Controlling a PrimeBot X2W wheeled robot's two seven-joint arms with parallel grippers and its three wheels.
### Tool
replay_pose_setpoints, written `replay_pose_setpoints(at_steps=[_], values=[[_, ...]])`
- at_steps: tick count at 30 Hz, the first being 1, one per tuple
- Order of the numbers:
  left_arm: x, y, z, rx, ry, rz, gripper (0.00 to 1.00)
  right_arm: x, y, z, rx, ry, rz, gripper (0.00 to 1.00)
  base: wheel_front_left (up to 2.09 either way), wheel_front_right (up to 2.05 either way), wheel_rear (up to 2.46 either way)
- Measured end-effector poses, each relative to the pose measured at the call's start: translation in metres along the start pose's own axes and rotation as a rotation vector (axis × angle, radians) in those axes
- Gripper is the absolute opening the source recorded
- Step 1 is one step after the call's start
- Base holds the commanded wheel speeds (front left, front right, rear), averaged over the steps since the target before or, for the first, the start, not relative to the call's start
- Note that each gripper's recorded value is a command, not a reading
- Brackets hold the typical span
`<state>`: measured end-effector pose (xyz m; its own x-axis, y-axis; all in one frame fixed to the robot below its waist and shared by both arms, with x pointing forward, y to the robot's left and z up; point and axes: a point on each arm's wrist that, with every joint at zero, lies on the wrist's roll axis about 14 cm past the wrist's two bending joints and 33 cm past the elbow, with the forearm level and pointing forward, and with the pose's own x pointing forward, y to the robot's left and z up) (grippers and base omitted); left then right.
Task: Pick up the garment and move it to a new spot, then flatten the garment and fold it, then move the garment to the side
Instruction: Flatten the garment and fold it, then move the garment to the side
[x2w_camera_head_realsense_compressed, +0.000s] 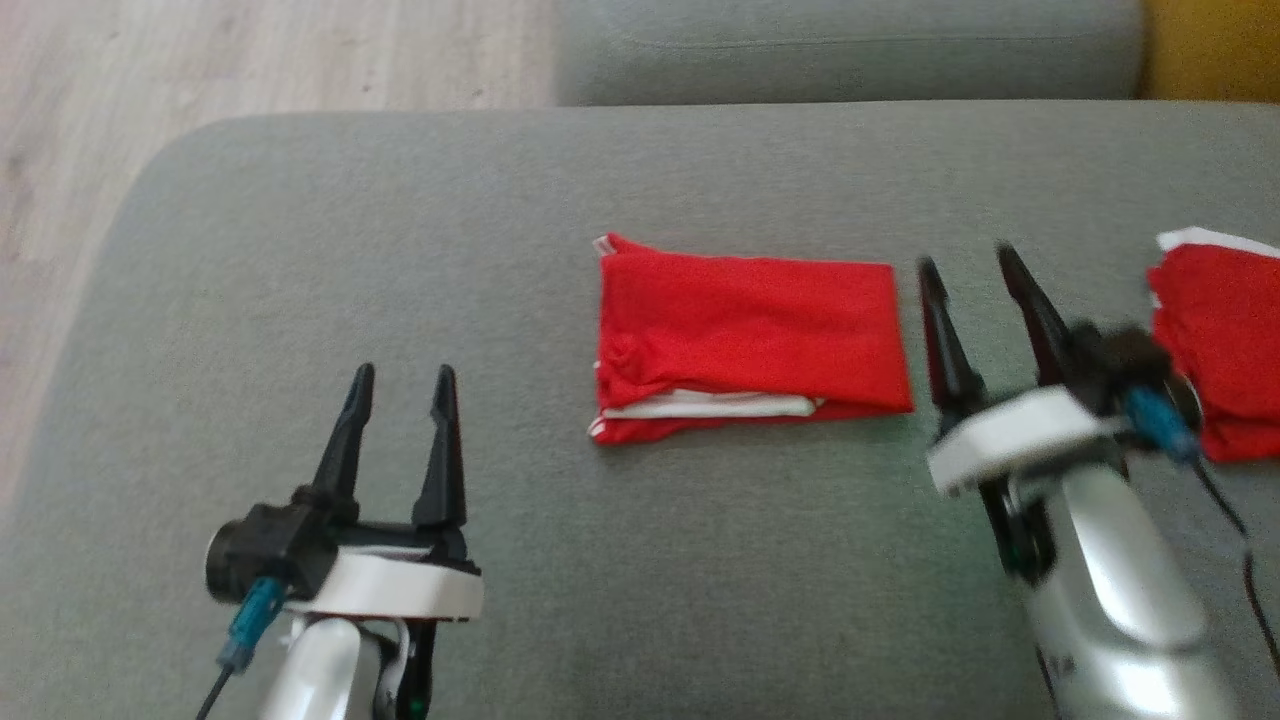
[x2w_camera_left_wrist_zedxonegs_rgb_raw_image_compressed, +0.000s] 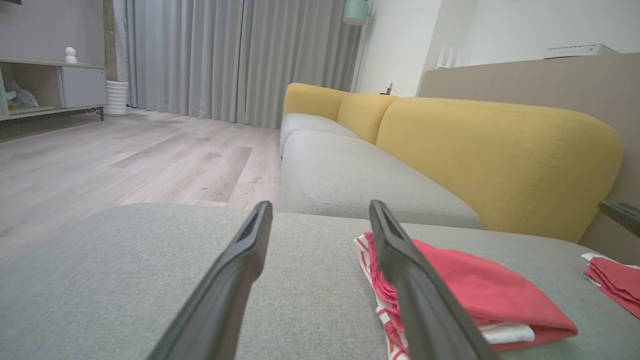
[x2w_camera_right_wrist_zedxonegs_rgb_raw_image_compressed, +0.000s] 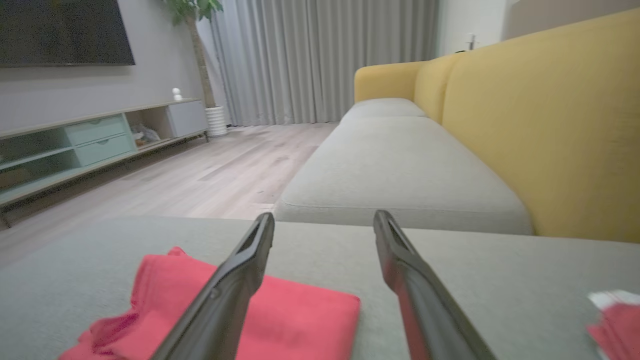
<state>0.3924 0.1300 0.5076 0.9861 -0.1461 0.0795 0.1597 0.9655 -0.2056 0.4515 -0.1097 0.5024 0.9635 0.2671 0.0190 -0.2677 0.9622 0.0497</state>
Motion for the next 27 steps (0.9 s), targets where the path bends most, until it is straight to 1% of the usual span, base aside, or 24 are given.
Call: replay_pose_setpoints(at_steps=[2, 6, 9, 11, 19, 22, 27], values=[[0.001, -0.005, 0.000, -0.004, -0.001, -0.013, 1.00, -0.022, -0.014, -0.009, 0.011, 0.016, -0.052, 1.00, 0.00, 0.00, 0.00], [0.000, -0.008, -0.007, -0.012, 0.016, -0.020, 1.00, -0.058, -0.030, -0.026, 0.031, 0.049, -0.125, 1.00, 0.00, 0.00, 0.00], [-0.002, -0.011, -0.014, -0.017, 0.037, -0.028, 1.00, -0.073, -0.035, -0.036, 0.052, 0.073, -0.155, 1.00, 0.00, 0.00, 0.00], [-0.002, -0.011, -0.017, -0.019, 0.046, -0.028, 1.00, -0.076, -0.035, -0.039, 0.059, 0.080, -0.161, 1.00, 0.00, 0.00, 0.00], [0.000, -0.007, -0.026, -0.023, 0.068, -0.018, 1.00, -0.065, -0.029, -0.042, 0.070, 0.085, -0.142, 1.00, 0.00, 0.00, 0.00], [0.006, -0.004, -0.025, -0.021, 0.064, -0.015, 1.00, -0.047, -0.026, -0.040, 0.073, 0.090, -0.120, 1.00, 0.00, 0.00, 0.00], [0.014, -0.003, -0.028, -0.024, 0.070, -0.018, 1.00, -0.012, -0.017, -0.057, 0.163, 0.175, -0.086, 1.00, 0.00, 0.00, 0.00]])
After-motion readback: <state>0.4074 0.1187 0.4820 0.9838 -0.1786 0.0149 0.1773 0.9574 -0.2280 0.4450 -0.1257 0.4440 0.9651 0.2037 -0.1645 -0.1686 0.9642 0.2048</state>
